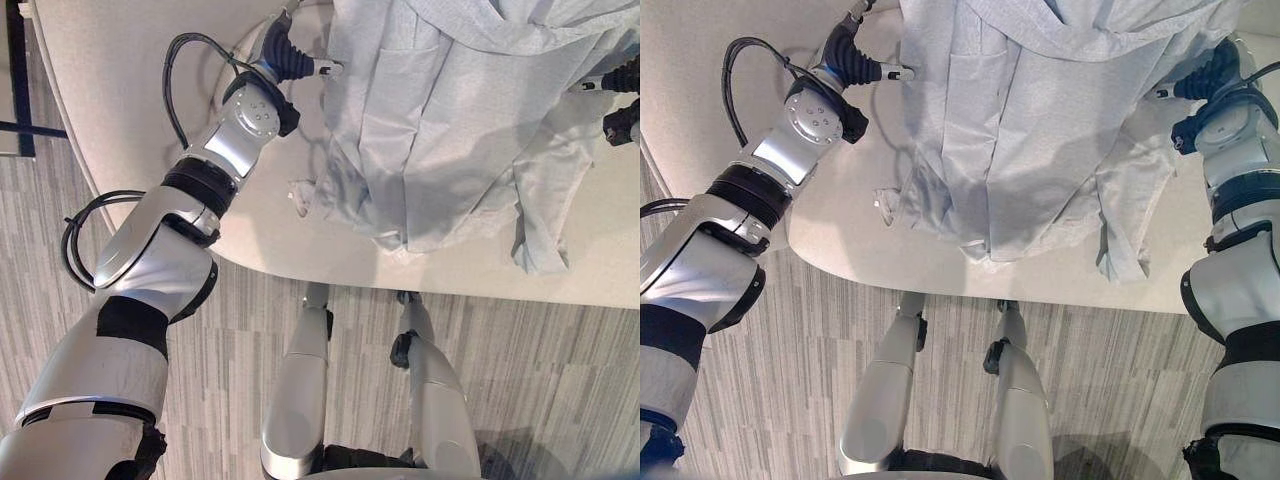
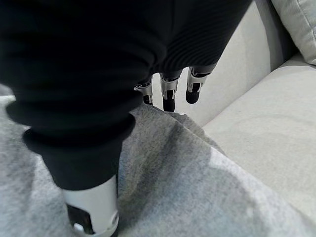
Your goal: Hang the clothes on the sofa on the clothes rack.
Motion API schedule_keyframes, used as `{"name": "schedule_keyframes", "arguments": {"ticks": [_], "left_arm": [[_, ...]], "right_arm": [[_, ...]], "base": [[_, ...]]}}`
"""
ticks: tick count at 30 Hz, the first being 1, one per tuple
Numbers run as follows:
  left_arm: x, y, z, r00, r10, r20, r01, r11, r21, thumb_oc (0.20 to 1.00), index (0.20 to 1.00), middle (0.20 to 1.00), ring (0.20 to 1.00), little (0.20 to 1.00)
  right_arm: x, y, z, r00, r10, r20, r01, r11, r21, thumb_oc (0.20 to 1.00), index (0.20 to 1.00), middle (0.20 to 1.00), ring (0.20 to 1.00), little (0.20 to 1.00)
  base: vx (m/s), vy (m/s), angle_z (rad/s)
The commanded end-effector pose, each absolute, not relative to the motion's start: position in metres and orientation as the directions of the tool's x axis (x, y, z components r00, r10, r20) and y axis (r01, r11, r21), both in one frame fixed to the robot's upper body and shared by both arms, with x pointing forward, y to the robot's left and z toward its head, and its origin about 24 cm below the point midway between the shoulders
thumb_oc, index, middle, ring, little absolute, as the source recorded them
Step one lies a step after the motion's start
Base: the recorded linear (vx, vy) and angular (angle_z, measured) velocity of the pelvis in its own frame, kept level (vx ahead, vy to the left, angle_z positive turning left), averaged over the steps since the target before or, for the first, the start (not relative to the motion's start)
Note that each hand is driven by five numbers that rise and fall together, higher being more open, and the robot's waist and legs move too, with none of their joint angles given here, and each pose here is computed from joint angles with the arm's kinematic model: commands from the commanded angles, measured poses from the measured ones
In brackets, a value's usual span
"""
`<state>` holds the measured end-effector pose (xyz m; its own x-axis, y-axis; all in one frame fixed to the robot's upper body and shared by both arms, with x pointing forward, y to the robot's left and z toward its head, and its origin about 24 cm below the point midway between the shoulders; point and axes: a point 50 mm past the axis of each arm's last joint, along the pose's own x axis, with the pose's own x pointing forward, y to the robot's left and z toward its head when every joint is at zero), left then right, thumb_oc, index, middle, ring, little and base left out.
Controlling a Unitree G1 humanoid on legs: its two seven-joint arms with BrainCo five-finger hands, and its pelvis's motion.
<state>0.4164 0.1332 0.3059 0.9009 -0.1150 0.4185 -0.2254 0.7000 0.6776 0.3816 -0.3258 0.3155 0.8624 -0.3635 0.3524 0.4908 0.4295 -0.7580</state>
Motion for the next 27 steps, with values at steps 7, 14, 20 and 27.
{"name": "schedule_keyframes", "arguments": {"ticks": [7, 14, 20, 27], "left_arm": [[0.409, 0.115, 0.337, 0.842, -0.144, 0.52, -0.248, 0.752, 0.61, 1.0, 1.0, 1.0, 1.0, 1.0], [0.407, 0.098, 0.342, 0.828, -0.176, 0.533, -0.233, 0.756, 0.611, 1.0, 1.0, 1.0, 1.0, 1.0], [0.403, 0.072, 0.343, 0.81, -0.248, 0.531, -0.181, 0.756, 0.629, 1.0, 1.0, 1.0, 1.0, 1.0], [0.397, 0.046, 0.348, 0.785, -0.322, 0.529, -0.141, 0.74, 0.658, 0.2, 0.2, 0.2, 0.2, 0.2]], "right_arm": [[0.361, -0.336, 0.367, 0.767, -0.384, 0.513, 0.639, 0.396, -0.659, 1.0, 1.0, 1.0, 1.0, 1.0], [0.365, -0.316, 0.383, 0.762, -0.319, 0.564, 0.648, 0.391, -0.654, 1.0, 1.0, 1.0, 1.0, 1.0], [0.37, -0.306, 0.382, 0.775, -0.292, 0.56, 0.631, 0.406, -0.662, 1.0, 1.0, 1.0, 1.0, 1.0], [0.376, -0.298, 0.377, 0.792, -0.27, 0.547, 0.608, 0.426, -0.67, 0.2, 0.2, 0.2, 0.2, 0.2]], "base": [[0.0, 0.0, 0.0], [0.0, -0.023, 0.0], [0.0, -0.026, -0.01], [0.0, -0.005, 0.0]]}}
